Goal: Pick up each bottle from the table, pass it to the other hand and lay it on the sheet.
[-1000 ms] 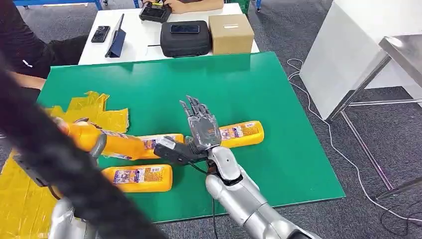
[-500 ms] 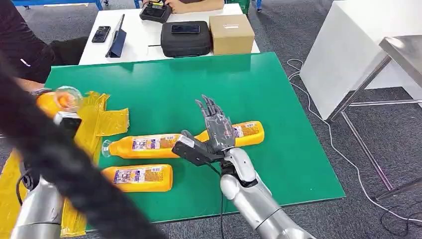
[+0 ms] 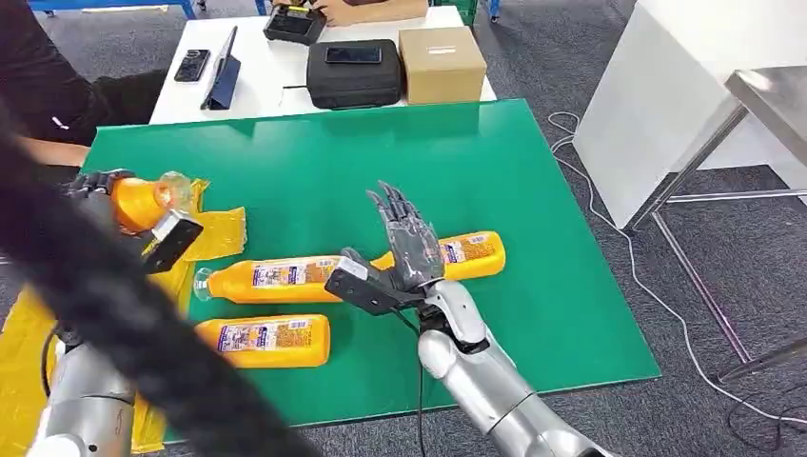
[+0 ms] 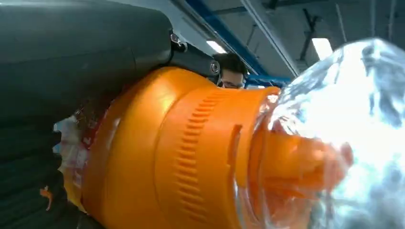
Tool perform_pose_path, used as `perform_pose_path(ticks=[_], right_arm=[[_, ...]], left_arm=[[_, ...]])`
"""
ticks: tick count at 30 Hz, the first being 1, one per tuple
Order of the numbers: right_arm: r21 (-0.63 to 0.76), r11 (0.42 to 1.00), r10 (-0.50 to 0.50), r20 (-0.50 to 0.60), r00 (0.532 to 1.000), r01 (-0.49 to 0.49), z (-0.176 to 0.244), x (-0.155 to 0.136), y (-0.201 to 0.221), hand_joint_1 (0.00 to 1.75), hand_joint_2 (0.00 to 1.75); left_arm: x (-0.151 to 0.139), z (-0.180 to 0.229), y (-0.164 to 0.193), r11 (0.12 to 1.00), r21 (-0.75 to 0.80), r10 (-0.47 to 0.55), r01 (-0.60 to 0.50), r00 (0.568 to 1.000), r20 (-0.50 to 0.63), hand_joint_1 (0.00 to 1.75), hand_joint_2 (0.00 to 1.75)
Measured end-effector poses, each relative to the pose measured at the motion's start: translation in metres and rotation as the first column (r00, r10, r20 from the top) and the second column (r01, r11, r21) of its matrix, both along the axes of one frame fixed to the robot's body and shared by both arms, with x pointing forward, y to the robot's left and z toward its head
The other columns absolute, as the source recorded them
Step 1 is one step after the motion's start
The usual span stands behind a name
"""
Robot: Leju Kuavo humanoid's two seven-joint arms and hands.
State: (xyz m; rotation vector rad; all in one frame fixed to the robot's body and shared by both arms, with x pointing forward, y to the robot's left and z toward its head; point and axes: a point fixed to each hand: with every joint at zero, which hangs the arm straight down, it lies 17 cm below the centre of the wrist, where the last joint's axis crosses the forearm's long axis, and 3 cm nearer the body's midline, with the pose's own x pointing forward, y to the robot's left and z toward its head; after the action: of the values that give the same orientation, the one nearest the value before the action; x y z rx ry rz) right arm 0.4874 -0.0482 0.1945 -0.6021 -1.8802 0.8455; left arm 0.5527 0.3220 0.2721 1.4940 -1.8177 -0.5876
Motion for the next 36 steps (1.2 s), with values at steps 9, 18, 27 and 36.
perform_pose_path(ticks=[9, 18, 27, 36], right_arm=[[-0.008, 0.999, 0.046, 0.006, 0.999, -0.046, 0.004, -0.004, 0.014, 0.0, 0.0], [-0.003, 0.997, 0.08, 0.007, 0.997, -0.08, 0.008, -0.01, 0.024, 0.0, 0.0], [0.017, 0.992, 0.126, 0.003, 0.992, -0.126, 0.01, -0.017, 0.031, 0.0, 0.0], [0.017, 0.987, 0.159, -0.003, 0.987, -0.159, 0.01, -0.021, 0.037, 0.0, 0.0]], left_arm=[[0.025, -0.057, -0.034, 1.0, 0.02, -0.01, 0.015, 0.98, -0.198, 1.75, 1.75], [0.026, -0.107, -0.065, 0.997, 0.038, -0.054, 0.071, 0.942, -0.332, 0.0, 0.0], [0.02, -0.153, -0.088, 0.984, 0.099, -0.089, 0.15, 0.886, -0.456, 0.0, 0.0], [0.013, -0.199, -0.084, 0.983, 0.054, -0.107, 0.174, 0.788, -0.606, 0.0, 0.0]])
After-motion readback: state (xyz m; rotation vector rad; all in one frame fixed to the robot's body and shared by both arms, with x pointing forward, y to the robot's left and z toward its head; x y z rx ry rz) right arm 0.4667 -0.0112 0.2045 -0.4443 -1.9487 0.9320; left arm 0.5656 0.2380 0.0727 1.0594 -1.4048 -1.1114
